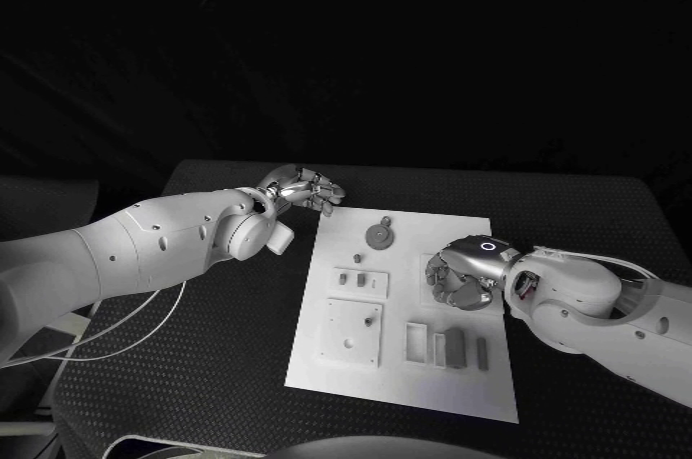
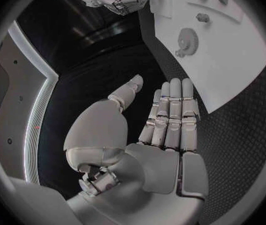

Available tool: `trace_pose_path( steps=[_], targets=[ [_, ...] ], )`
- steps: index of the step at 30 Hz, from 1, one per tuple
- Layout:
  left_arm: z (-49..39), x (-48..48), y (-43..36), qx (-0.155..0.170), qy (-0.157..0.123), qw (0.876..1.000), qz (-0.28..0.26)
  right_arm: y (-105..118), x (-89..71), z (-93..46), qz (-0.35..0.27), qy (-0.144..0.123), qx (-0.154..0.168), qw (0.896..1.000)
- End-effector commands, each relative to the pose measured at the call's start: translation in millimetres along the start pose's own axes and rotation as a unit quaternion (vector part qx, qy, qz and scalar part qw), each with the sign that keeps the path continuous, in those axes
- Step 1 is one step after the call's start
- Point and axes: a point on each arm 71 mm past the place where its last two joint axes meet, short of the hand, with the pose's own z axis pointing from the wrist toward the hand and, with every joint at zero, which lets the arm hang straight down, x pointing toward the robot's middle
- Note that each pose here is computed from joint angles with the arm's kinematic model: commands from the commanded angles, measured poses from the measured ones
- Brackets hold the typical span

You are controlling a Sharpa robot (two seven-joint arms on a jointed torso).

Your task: Assemble the parts on the task board

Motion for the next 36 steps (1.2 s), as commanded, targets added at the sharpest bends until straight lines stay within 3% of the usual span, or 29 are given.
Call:
trace_pose_path(
  steps=[1,21,28,36],
  targets=[
    [0.5,1.9,-1.9,0.006,0.008,1.0,-0.005,2,1.4,0.6,-0.008,0.001,-0.006,1.0],
    [0.6,1.6,-1.9,0.006,0.007,1.0,-0.005,4,-2.8,0.6,-0.032,-0.032,0.003,0.999],
    [0.7,1.8,-1.9,0.006,0.007,1.0,-0.005,9,-8.1,-3.6,-0.008,-0.06,-0.012,0.998],
    [0.6,-1.0,-1.1,0.006,0.003,1.0,-0.003,20,-27.9,-8.0,0.0,-0.099,-0.036,0.994]
  ],
)
